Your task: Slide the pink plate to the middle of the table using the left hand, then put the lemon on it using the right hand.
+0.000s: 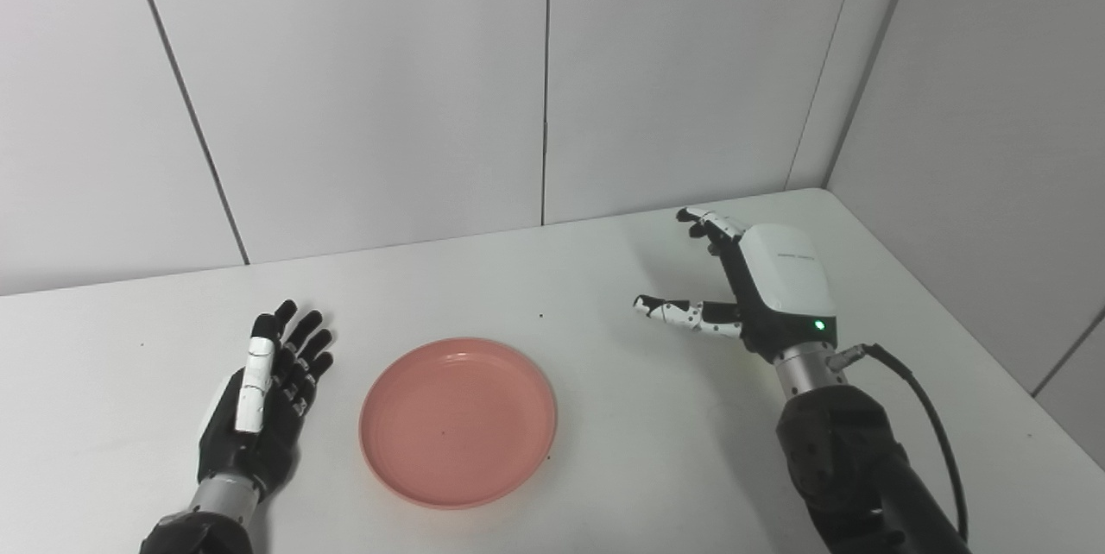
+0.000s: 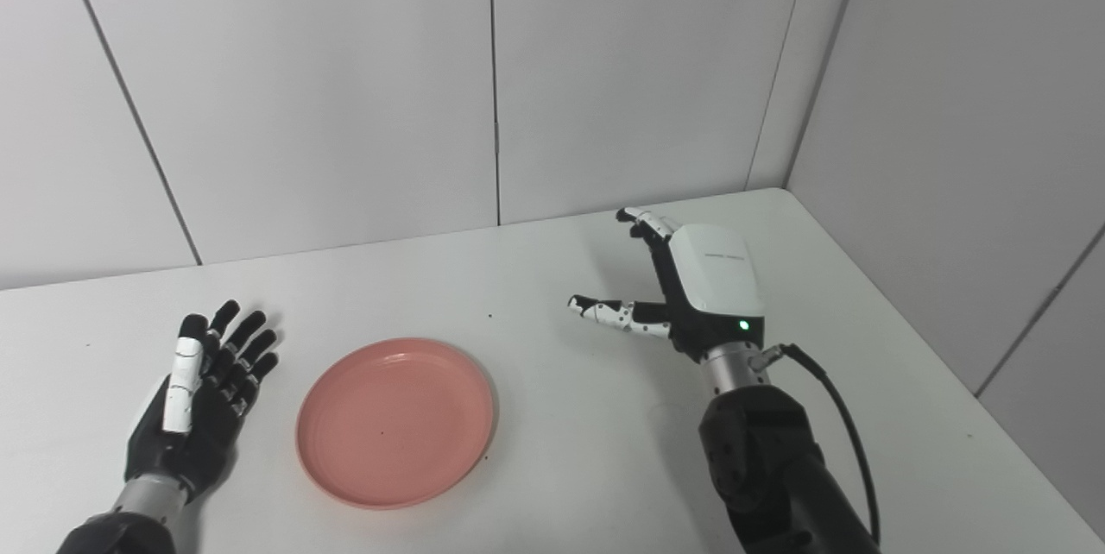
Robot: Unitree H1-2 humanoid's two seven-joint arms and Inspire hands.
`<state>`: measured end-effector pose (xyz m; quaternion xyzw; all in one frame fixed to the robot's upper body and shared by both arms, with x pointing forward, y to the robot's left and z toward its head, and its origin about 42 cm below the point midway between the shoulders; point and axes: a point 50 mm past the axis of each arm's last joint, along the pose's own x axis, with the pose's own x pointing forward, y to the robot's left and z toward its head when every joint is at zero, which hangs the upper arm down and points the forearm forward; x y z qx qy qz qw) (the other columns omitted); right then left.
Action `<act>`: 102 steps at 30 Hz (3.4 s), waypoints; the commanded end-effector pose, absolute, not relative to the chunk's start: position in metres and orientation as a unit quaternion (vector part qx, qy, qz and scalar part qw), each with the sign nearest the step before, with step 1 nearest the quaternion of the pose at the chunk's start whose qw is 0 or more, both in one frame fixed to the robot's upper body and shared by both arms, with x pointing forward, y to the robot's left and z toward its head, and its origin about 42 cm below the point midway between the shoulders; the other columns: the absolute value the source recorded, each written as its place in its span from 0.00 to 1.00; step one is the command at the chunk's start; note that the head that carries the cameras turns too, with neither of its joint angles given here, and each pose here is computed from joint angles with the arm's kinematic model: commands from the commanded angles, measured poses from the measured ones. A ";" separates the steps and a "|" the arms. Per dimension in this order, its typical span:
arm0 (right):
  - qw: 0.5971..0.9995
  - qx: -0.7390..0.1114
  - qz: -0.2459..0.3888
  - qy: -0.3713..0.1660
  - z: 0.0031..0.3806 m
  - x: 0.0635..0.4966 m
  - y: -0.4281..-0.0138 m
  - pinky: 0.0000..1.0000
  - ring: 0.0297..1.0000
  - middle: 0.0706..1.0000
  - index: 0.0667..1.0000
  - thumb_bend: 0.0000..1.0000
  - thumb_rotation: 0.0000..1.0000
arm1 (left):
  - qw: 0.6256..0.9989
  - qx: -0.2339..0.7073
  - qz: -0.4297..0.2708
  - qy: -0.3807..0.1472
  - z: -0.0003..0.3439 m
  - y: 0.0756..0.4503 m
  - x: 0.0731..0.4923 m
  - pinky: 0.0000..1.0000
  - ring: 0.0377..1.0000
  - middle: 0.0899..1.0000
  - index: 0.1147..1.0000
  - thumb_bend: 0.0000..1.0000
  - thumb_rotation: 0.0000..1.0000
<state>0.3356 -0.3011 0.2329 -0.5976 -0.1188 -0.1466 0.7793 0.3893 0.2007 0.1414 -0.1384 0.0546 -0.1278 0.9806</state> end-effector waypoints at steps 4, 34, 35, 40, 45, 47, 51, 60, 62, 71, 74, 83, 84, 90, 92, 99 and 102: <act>0.731 -0.640 -0.181 -0.152 0.252 0.349 -0.319 0.60 0.65 0.69 0.72 0.91 0.63 | 0.976 -0.142 -0.121 0.116 0.119 0.204 0.382 1.00 0.97 0.96 1.00 0.82 0.79; 0.712 -0.676 -0.191 -0.015 0.180 0.359 -0.384 0.55 0.65 0.71 0.71 0.90 0.63 | 0.974 -0.131 -0.137 0.121 0.121 0.204 0.383 1.00 0.96 0.95 1.00 0.83 0.81; 0.714 -0.674 -0.190 -0.010 0.179 0.359 -0.383 0.55 0.66 0.71 0.71 0.90 0.63 | 0.974 -0.130 -0.138 0.121 0.121 0.204 0.383 1.00 0.96 0.95 1.00 0.83 0.81; 0.715 -0.674 -0.187 -0.008 0.173 0.359 -0.382 0.47 0.61 0.71 0.71 0.88 0.64 | 0.975 -0.127 -0.138 0.122 0.120 0.205 0.383 1.00 0.96 0.96 1.00 0.82 0.82; 0.721 -0.668 -0.185 -0.013 0.171 0.358 -0.381 0.45 0.60 0.70 0.70 0.87 0.63 | 0.975 -0.124 -0.141 0.121 0.118 0.204 0.382 1.00 0.96 0.95 1.00 0.82 0.83; 0.723 -0.665 -0.187 -0.014 0.171 0.358 -0.380 0.44 0.57 0.69 0.70 0.87 0.61 | 0.975 -0.124 -0.141 0.122 0.117 0.204 0.382 1.00 0.96 0.95 1.00 0.82 0.83; 0.730 -0.653 -0.198 -0.038 0.172 0.359 -0.378 0.35 0.46 0.62 0.65 0.85 0.50 | 0.975 -0.125 -0.139 0.123 0.119 0.202 0.381 1.00 0.95 0.95 1.00 0.83 0.82; 0.758 -0.608 -0.209 -0.109 0.168 0.360 -0.379 0.19 0.23 0.31 0.45 0.53 0.16 | 0.975 -0.126 -0.140 0.122 0.120 0.203 0.379 1.00 0.96 0.95 1.00 0.84 0.82; 0.760 -0.607 -0.207 -0.110 0.165 0.360 -0.381 0.15 0.19 0.25 0.44 0.52 0.15 | 0.975 -0.125 -0.140 0.122 0.120 0.202 0.379 1.00 0.96 0.95 1.00 0.83 0.82; 0.772 -0.598 -0.197 -0.090 0.162 0.358 -0.383 0.16 0.19 0.26 0.45 0.51 0.15 | 0.975 -0.124 -0.140 0.124 0.118 0.203 0.379 1.00 0.96 0.95 1.00 0.83 0.82; 0.775 -0.596 -0.191 -0.089 0.162 0.358 -0.383 0.16 0.20 0.26 0.45 0.51 0.15 | 0.974 -0.126 -0.141 0.124 0.118 0.203 0.380 1.00 0.96 0.95 1.00 0.83 0.82; 0.773 -0.602 -0.175 -0.093 0.165 0.358 -0.383 0.18 0.22 0.29 0.45 0.51 0.16 | 0.974 -0.125 -0.145 0.124 0.118 0.202 0.380 1.00 0.95 0.95 1.00 0.83 0.82; 0.772 -0.604 -0.172 -0.096 0.168 0.359 -0.382 0.19 0.23 0.30 0.45 0.51 0.16 | 0.974 -0.125 -0.146 0.123 0.118 0.202 0.380 1.00 0.95 0.95 1.00 0.83 0.82; 0.771 -0.605 -0.156 -0.127 0.187 0.360 -0.369 0.20 0.24 0.30 0.44 0.51 0.16 | 0.973 -0.126 -0.147 0.123 0.118 0.200 0.380 0.99 0.95 0.94 1.00 0.83 0.82; 0.768 -0.607 -0.151 -0.138 0.194 0.360 -0.364 0.20 0.23 0.30 0.44 0.51 0.16 | 0.973 -0.125 -0.148 0.124 0.118 0.199 0.380 0.98 0.95 0.94 1.00 0.83 0.82; 0.768 -0.608 -0.108 -0.166 0.228 0.364 -0.344 0.20 0.24 0.30 0.44 0.51 0.16 | 0.973 -0.125 -0.153 0.122 0.117 0.191 0.378 0.99 0.94 0.94 1.00 0.82 0.82; 0.769 -0.608 -0.090 -0.175 0.242 0.366 -0.335 0.19 0.24 0.29 0.44 0.51 0.16 | 0.972 -0.129 -0.153 0.123 0.117 0.187 0.376 0.99 0.94 0.93 1.00 0.83 0.82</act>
